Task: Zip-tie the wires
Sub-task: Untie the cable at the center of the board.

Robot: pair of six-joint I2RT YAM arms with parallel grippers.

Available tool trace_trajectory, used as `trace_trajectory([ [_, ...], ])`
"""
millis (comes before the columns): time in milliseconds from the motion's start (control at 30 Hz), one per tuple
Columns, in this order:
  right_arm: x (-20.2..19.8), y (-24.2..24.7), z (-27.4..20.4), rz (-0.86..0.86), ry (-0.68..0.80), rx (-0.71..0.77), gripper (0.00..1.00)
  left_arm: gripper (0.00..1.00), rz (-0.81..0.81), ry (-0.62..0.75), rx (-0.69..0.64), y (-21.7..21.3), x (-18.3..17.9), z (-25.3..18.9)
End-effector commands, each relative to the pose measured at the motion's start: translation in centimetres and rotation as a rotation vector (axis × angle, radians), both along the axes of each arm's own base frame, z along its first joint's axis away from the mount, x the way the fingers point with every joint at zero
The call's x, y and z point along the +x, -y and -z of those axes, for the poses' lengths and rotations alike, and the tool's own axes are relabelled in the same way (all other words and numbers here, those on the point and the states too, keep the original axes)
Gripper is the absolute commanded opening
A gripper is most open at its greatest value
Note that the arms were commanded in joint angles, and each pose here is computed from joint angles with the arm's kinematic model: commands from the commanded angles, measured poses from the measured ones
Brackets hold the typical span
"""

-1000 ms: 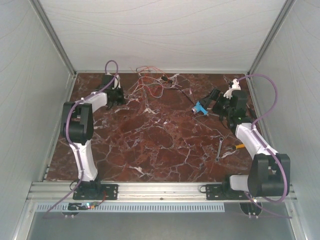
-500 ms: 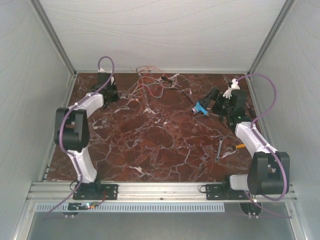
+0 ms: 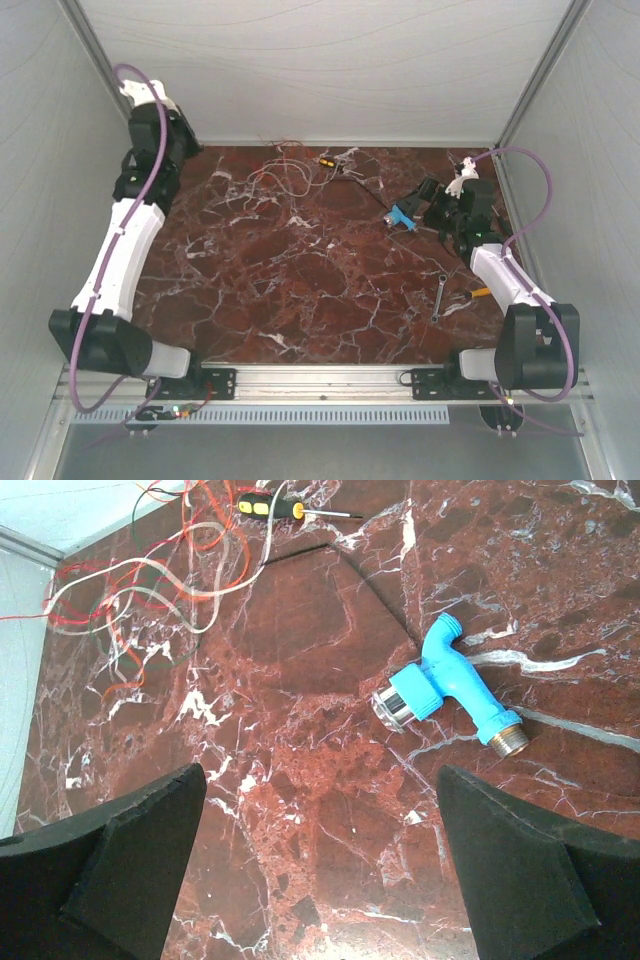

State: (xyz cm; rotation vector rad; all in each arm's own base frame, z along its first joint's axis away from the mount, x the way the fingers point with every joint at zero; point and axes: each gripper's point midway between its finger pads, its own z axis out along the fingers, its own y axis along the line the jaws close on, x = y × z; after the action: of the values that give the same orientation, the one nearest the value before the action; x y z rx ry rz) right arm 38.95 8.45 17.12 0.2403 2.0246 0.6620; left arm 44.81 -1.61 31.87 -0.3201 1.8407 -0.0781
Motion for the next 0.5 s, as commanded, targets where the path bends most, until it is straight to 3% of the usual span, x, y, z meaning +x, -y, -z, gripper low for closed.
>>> trace_trajectory([
  [0, 0.3, -0.4, -2.2, -0.02, 0.071, 0.015, 0.98, 0.0, -0.033, 0.213, -0.045, -0.4, -1.8, -10.1],
  [133, 0.1, -0.8, -2.6, -0.036, 0.108, 0.015, 0.98, 0.0, -0.015, 0.42, -0.118, 0.0, -3.7, -19.2],
  [300, -0.2, -1.7, -3.1, -0.061, 0.165, -0.006, 0.98, 0.0, 0.157, 0.725, -0.205, 2.8, -5.1, -28.9],
  [467, -0.3, -2.3, -3.2, -0.076, 0.176, -0.027, 0.98, 0.0, 0.139, 0.971, -0.286, 2.2, -5.4, -35.4],
])
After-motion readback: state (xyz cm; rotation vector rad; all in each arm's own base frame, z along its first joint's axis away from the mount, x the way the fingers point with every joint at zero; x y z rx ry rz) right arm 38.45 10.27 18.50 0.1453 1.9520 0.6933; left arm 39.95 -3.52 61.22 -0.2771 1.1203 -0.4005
